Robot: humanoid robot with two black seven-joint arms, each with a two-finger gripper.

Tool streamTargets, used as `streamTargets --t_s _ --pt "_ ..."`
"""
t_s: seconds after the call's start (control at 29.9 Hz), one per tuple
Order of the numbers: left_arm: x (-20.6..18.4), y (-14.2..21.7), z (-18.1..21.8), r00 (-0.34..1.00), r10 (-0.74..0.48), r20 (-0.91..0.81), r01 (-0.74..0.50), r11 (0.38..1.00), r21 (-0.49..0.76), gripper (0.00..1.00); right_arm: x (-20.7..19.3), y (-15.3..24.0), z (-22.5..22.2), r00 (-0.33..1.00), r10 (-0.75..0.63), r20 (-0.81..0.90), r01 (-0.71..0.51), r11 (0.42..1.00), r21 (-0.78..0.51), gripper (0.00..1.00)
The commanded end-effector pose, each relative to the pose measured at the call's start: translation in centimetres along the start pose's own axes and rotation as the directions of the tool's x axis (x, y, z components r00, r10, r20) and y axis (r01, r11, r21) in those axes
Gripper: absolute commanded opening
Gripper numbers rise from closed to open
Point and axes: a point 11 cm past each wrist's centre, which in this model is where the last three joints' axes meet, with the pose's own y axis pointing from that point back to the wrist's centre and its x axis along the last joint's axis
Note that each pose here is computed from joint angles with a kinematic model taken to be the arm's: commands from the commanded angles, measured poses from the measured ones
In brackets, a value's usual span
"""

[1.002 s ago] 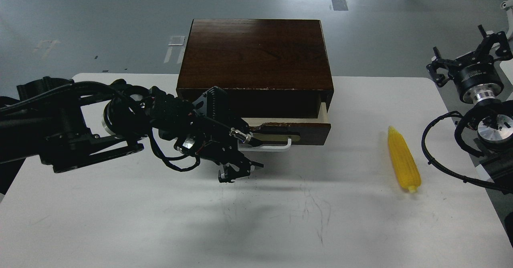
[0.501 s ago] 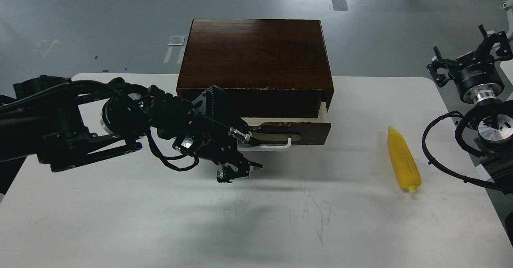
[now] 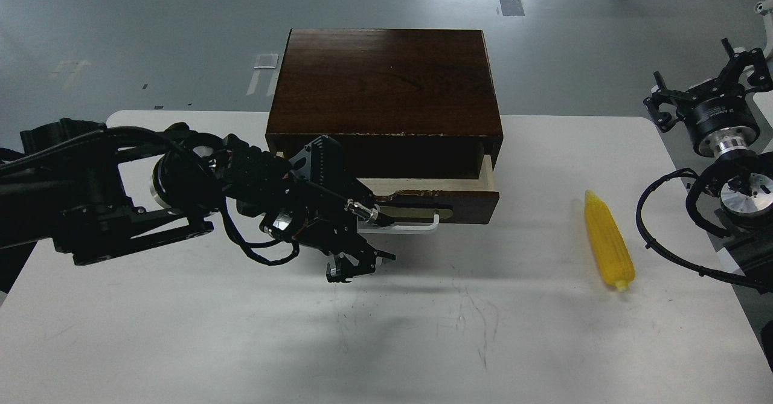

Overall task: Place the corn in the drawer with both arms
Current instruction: 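Pull the drawer toward the robot with the left gripper, then release the handle and lift the left arm away from the box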

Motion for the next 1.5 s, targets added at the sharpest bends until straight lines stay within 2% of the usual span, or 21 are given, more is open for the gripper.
streamTargets --t_s 0.0,0.2,0.33,0.4,0.7,0.8,0.84,0.94,0.97,1.04,1.14,1.2,1.27,1.3,1.34,1.47 --pt "0.0 0.2 -0.2 1.000 0.003 -0.003 -0.003 1.000 0.007 0.90 0.0 0.0 0.0 1.000 0.000 0.000 0.000 1.000 0.000 1.00" --pt "0.1 0.3 -0.4 1.000 0.008 -0.003 -0.008 1.000 0.014 0.97 0.0 0.0 0.0 1.000 0.000 0.000 0.000 1.000 0.001 1.00" --pt "0.8 0.7 -0.9 1.000 0.029 0.003 -0.029 0.999 0.030 0.97 0.0 0.0 0.0 1.000 0.000 -0.001 0.000 1.000 -0.001 1.00" --pt "1.3 1.2 -1.0 0.996 0.069 -0.061 -0.068 0.997 0.021 0.97 0.0 0.0 0.0 1.000 0.000 -0.002 0.000 1.000 0.000 1.00" --pt "0.7 3.6 -1.6 0.992 0.086 -0.095 -0.081 0.995 0.064 0.97 0.1 0.1 0.0 1.000 0.002 -0.002 -0.002 1.000 -0.001 1.00" --pt "1.3 5.7 -2.4 0.977 0.161 -0.138 -0.147 0.983 0.106 0.97 0.2 0.1 -0.2 1.000 0.003 -0.004 -0.003 1.000 0.001 1.00" --pt "1.9 6.9 -3.0 0.953 0.224 -0.203 -0.201 0.971 0.126 0.98 0.4 0.2 -0.5 1.000 0.005 -0.020 -0.005 1.000 -0.001 1.00" --pt "3.1 9.4 -4.0 0.840 0.370 -0.397 -0.338 0.929 0.150 0.98 0.7 0.4 -0.5 0.998 0.003 -0.069 -0.005 0.999 -0.035 1.00" --pt "3.7 11.1 -4.4 0.741 0.448 -0.500 -0.422 0.890 0.172 0.98 0.7 0.4 -0.3 0.996 -0.002 -0.092 -0.003 0.998 -0.055 1.00" --pt "4.6 13.3 -4.9 0.580 0.530 -0.619 -0.529 0.822 0.208 0.98 0.8 0.5 -0.4 0.992 -0.006 -0.122 -0.003 0.997 -0.073 1.00" --pt "4.8 16.5 -6.0 0.329 0.596 -0.733 -0.634 0.714 0.297 0.98 1.2 0.8 -1.6 0.984 -0.011 -0.179 -0.005 0.996 -0.087 1.00" --pt "4.4 18.0 -7.0 0.221 0.618 -0.755 -0.657 0.666 0.353 0.98 1.4 0.9 -1.9 0.974 -0.020 -0.224 -0.006 0.994 -0.112 1.00" --pt "2.8 20.5 -9.3 -0.026 0.632 -0.774 -0.679 0.557 0.478 0.98 1.4 1.1 -2.2 0.931 -0.067 -0.358 -0.003 0.982 -0.191 1.00" --pt "2.1 21.0 -10.0 -0.094 0.631 -0.770 -0.675 0.528 0.515 0.98 1.3 1.1 -2.5 0.918 -0.080 -0.389 -0.001 0.979 -0.205 1.00" --pt "0.4 22.0 -11.4 -0.231 0.622 -0.749 -0.659 0.466 0.590 0.98 1.1 1.0 -3.1 0.892 -0.104 -0.440 0.001 0.974 -0.228 1.00" --pt "-3.4 23.5 -14.1 -0.509 0.541 -0.669 -0.602 0.331 0.727 0.98 1.0 1.3 -4.7 0.839 -0.143 -0.525 -0.002 0.964 -0.265 1.00"
